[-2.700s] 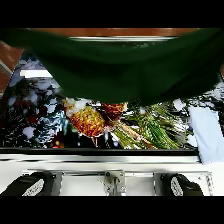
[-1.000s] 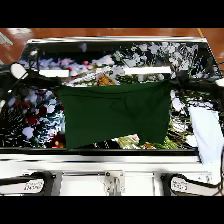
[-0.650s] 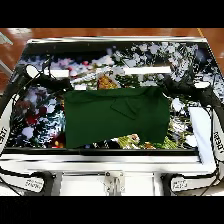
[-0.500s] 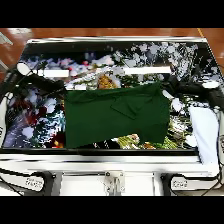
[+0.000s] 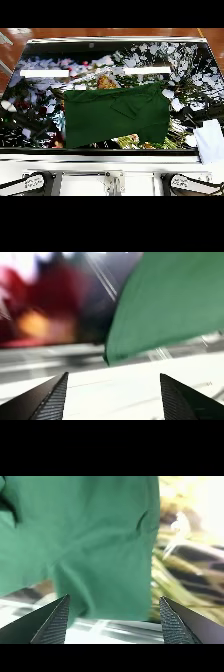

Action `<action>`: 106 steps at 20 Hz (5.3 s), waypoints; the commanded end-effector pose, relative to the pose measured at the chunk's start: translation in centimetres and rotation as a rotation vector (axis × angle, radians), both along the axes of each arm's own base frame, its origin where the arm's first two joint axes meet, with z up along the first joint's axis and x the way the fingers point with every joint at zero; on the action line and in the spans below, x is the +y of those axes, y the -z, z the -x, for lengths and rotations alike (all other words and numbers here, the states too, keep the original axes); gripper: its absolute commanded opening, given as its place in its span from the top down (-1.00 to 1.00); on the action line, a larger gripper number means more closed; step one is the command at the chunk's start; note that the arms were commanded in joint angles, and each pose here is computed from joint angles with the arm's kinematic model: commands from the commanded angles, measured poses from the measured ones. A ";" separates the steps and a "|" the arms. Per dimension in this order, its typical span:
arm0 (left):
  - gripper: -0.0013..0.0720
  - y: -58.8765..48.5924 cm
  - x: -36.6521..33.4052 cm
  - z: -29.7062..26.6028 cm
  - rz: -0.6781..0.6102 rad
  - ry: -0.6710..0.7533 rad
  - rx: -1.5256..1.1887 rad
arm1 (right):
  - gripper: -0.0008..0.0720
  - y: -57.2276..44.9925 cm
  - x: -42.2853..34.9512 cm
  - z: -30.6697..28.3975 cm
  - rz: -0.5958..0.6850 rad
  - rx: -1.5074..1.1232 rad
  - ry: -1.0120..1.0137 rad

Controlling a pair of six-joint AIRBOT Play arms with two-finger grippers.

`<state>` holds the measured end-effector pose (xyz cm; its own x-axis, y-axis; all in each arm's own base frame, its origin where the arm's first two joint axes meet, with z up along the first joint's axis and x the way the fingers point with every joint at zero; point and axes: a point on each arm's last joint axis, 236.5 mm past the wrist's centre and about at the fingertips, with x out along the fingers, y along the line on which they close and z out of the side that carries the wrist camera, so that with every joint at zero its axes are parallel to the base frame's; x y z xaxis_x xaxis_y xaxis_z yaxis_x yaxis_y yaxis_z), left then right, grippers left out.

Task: Fold the shirts.

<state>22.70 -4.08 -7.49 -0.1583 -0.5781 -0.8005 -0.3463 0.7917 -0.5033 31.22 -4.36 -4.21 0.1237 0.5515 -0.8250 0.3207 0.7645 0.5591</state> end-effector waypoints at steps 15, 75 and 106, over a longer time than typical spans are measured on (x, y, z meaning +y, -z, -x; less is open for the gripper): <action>0.24 5.1 -8.8 -0.8 0.142 -0.208 -0.066 | -0.88 -0.6 1.2 -2.8 -0.102 -0.097 0.136; 0.86 -22.5 3.4 -12.0 -0.440 0.098 -0.854 | 0.76 -17.8 5.3 -7.5 0.398 -0.731 -0.101; 0.84 1.7 1.0 -19.5 -0.305 0.285 -0.339 | 0.65 6.2 8.3 -12.0 0.294 -0.218 -0.057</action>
<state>43.86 -2.50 -8.24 0.1080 -0.2800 -0.9539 0.0793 0.9589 -0.2725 45.40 3.35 -8.86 0.3929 0.2717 -0.8785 0.1092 0.9348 0.3380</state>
